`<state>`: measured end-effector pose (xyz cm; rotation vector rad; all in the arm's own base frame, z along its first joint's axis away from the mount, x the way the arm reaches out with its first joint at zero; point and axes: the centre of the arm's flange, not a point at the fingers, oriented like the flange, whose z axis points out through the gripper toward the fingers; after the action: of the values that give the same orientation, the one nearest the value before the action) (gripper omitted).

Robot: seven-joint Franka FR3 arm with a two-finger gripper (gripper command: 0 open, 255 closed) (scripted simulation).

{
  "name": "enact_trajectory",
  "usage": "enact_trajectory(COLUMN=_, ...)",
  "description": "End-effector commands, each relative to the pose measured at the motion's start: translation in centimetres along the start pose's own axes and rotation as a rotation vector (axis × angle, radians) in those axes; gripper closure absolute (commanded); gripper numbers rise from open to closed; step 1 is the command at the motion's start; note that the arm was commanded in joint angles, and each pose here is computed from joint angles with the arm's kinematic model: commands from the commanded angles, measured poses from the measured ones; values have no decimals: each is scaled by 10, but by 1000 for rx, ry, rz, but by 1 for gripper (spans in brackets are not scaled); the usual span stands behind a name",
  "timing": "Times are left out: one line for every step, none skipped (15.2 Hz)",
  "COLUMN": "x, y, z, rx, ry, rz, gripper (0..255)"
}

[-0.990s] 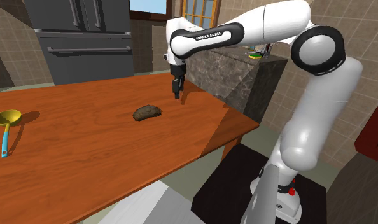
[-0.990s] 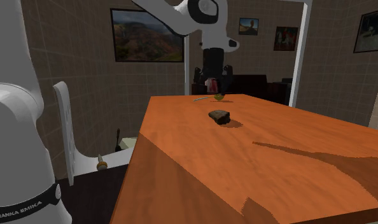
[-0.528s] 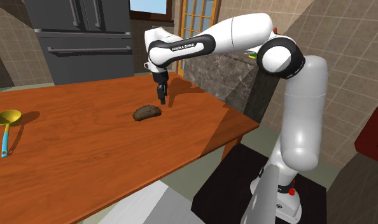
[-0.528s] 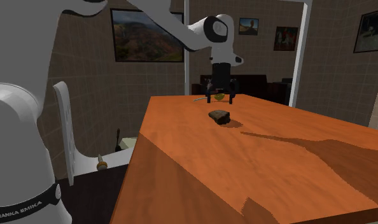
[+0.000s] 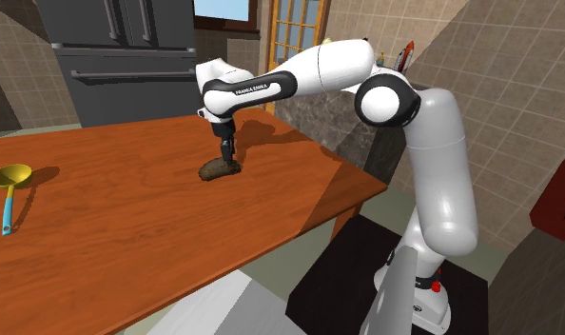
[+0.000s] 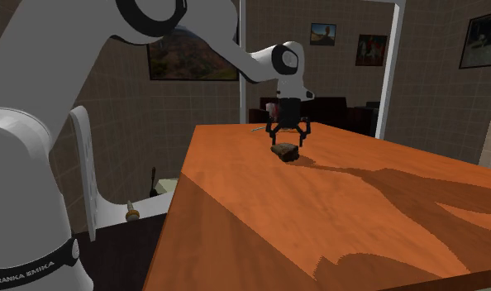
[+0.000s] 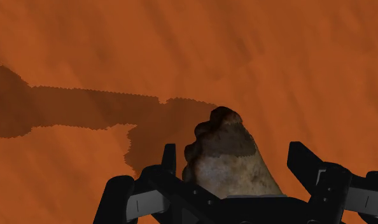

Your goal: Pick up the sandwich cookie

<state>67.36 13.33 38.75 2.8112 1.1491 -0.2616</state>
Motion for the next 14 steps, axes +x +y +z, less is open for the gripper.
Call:
enact_trajectory(x=3, y=0, z=10, rx=0, ry=0, rz=-1, gripper=0)
enact_trajectory(x=4, y=0, z=15, rx=0, ry=0, rz=-1, gripper=0)
enact_trajectory(x=5, y=0, z=20, rx=0, ry=0, rz=-1, gripper=0)
enact_trajectory(x=6, y=0, z=23, rx=0, ry=0, rz=-1, gripper=0)
enact_trajectory(x=6, y=0, z=23, rx=0, ry=0, rz=-1, gripper=0)
enact_trajectory(x=6, y=0, z=23, rx=0, ry=0, rz=-1, gripper=255)
enact_trajectory(x=6, y=0, z=23, rx=0, ry=0, rz=-1, gripper=255)
enact_trajectory(x=6, y=0, z=23, rx=0, ry=0, rz=-1, gripper=255)
enact_trajectory(x=6, y=0, z=23, rx=0, ry=0, rz=-1, gripper=255)
enact_trajectory(x=6, y=0, z=23, rx=0, ry=0, rz=-1, gripper=255)
enact_trajectory(x=6, y=0, z=23, rx=0, ry=0, rz=-1, gripper=255)
enact_trajectory(x=6, y=0, z=23, rx=0, ry=0, rz=-1, gripper=255)
enact_trajectory(x=6, y=0, z=23, rx=0, ry=0, rz=-1, gripper=255)
enact_trajectory(x=5, y=0, z=23, rx=0, ry=0, rz=-1, gripper=255)
